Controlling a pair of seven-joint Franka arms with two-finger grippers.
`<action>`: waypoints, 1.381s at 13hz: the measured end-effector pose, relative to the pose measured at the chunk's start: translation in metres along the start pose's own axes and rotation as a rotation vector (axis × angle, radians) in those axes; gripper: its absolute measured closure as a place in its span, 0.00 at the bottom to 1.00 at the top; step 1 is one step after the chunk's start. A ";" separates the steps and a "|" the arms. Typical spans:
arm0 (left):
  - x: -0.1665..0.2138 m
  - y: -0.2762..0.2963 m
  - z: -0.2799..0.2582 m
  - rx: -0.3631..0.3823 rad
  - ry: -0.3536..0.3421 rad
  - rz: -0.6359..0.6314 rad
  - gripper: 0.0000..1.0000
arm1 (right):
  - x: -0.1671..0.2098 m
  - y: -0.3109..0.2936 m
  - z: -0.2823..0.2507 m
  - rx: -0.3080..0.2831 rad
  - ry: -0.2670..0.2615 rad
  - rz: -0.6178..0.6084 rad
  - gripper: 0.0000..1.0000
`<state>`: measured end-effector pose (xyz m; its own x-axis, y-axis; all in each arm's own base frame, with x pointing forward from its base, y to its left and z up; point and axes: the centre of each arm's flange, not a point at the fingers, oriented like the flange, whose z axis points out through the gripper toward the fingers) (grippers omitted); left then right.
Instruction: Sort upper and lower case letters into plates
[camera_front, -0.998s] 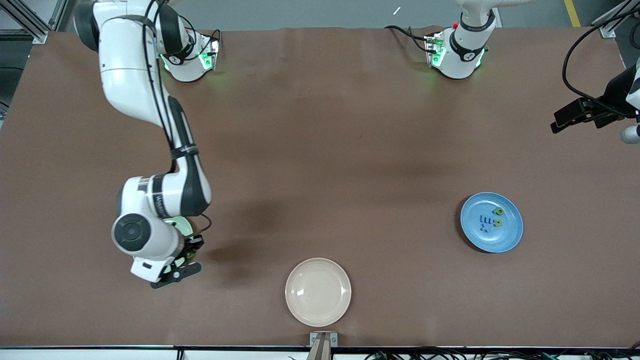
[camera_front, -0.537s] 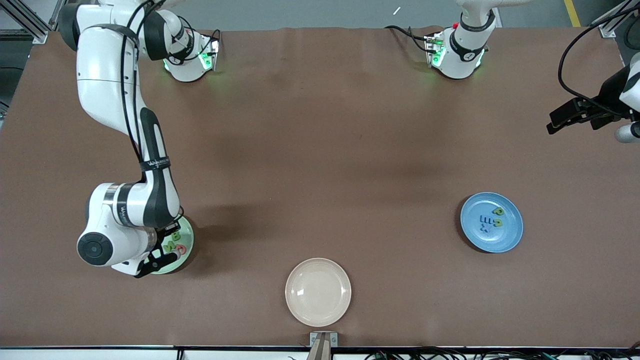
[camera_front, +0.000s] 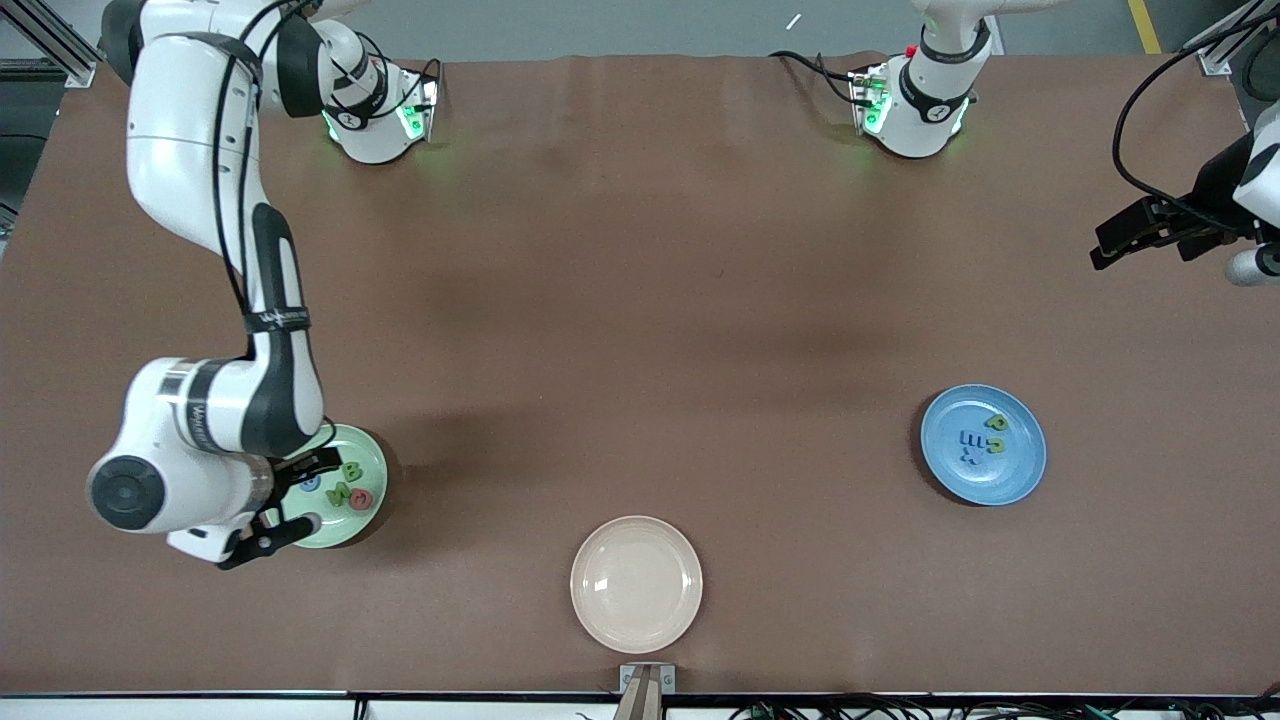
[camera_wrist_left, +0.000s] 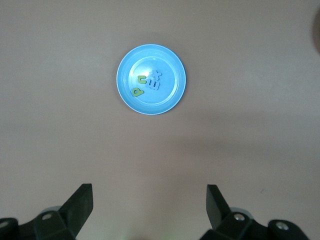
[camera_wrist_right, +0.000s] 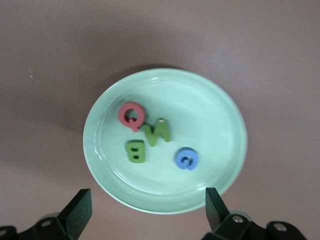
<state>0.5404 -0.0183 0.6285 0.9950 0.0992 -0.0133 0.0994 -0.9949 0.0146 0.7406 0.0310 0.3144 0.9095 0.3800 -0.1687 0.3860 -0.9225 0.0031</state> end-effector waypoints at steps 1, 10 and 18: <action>-0.003 0.000 -0.003 0.000 0.005 0.000 0.00 | -0.007 0.006 -0.031 -0.014 0.039 0.007 0.00; -0.005 -0.005 0.001 0.002 -0.004 -0.010 0.00 | -0.091 -0.043 -0.233 0.010 0.178 0.348 0.00; -0.004 -0.005 0.000 0.001 0.003 -0.009 0.00 | -0.206 -0.072 -0.288 0.050 0.317 0.438 0.00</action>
<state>0.5355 -0.0135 0.6285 0.9941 0.1077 -0.0108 0.1079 -0.9941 0.0132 0.5695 0.0388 0.6329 0.9886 -0.0461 0.1434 -0.0405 -0.9983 -0.0417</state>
